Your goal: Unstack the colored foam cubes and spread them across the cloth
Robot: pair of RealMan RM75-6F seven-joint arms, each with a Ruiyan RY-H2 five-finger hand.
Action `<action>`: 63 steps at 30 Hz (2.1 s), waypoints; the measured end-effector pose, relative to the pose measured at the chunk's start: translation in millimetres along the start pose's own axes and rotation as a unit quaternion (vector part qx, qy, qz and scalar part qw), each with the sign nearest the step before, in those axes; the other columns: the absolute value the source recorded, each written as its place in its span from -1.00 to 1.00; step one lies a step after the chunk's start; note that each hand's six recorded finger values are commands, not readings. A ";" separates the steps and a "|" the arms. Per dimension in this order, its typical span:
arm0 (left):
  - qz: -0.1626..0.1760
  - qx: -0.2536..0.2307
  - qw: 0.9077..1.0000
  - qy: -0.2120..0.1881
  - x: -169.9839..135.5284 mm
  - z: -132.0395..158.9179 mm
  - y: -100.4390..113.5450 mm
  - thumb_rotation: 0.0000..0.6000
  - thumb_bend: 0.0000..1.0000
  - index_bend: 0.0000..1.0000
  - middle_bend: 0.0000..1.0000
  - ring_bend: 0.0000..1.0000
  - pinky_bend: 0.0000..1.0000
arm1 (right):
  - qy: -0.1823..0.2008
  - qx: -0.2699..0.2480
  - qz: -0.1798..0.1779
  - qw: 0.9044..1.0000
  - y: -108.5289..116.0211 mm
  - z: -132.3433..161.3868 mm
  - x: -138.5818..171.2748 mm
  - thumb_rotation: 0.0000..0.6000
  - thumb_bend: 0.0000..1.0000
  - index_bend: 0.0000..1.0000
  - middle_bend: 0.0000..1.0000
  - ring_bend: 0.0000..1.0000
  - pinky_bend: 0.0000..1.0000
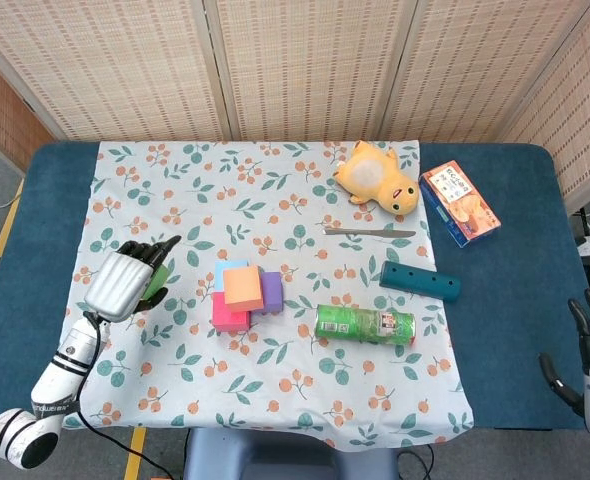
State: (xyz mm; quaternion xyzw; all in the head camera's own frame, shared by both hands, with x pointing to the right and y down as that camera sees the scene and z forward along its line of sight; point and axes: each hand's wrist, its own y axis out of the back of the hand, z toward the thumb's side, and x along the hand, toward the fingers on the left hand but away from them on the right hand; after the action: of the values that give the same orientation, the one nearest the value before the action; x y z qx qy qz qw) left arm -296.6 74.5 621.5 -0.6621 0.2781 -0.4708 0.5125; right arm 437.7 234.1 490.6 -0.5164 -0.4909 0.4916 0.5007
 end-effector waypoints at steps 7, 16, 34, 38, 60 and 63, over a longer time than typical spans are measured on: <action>-0.015 0.031 0.997 0.066 -9.1 -36.8 -46.1 1.00 -0.38 -1.00 -0.98 -0.96 -0.40 | -0.001 0.001 0.005 1.000 -1.9 -0.1 -0.8 1.00 -0.52 -1.00 -1.00 -1.00 -1.00; -0.058 -0.011 0.995 0.078 -18.5 -28.0 -83.3 1.00 -0.38 -1.00 -1.00 -1.00 -0.58 | 0.000 0.001 0.005 1.000 -2.0 0.1 -0.4 1.00 -0.52 -1.00 -1.00 -1.00 -1.00; -0.031 -0.023 0.997 0.060 -11.6 -6.6 -59.7 1.00 -0.38 -1.00 -1.00 -1.00 -0.65 | 0.002 0.002 0.010 1.000 -3.1 0.3 0.3 1.00 -0.52 -1.00 -1.00 -1.00 -1.00; -0.028 -0.029 0.998 0.040 -12.2 4.2 -38.8 1.00 -0.38 -1.00 -1.00 -1.00 -0.65 | 0.003 0.003 0.010 1.000 -3.5 0.5 0.4 1.00 -0.52 -1.00 -1.00 -1.00 -1.00; -0.072 -0.064 0.991 -0.089 33.8 92.3 -21.5 1.00 -0.38 -1.00 -1.00 -1.00 -0.66 | 0.007 0.001 0.018 1.000 -5.5 0.9 0.4 1.00 -0.52 -1.00 -1.00 -1.00 -1.00; -0.074 -0.063 0.991 -0.089 39.0 94.8 -22.1 1.00 -0.38 -1.00 -1.00 -1.00 -0.66 | 0.007 0.001 0.018 1.000 -5.7 0.9 -0.1 1.00 -0.52 -1.00 -1.00 -1.00 -1.00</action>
State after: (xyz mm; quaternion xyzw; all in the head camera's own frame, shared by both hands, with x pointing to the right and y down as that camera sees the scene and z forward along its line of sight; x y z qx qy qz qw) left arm -197.4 87.9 652.5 -0.7512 0.2110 -0.4279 0.4562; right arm 436.8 234.1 496.3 -0.5285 -0.4774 0.4974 0.4954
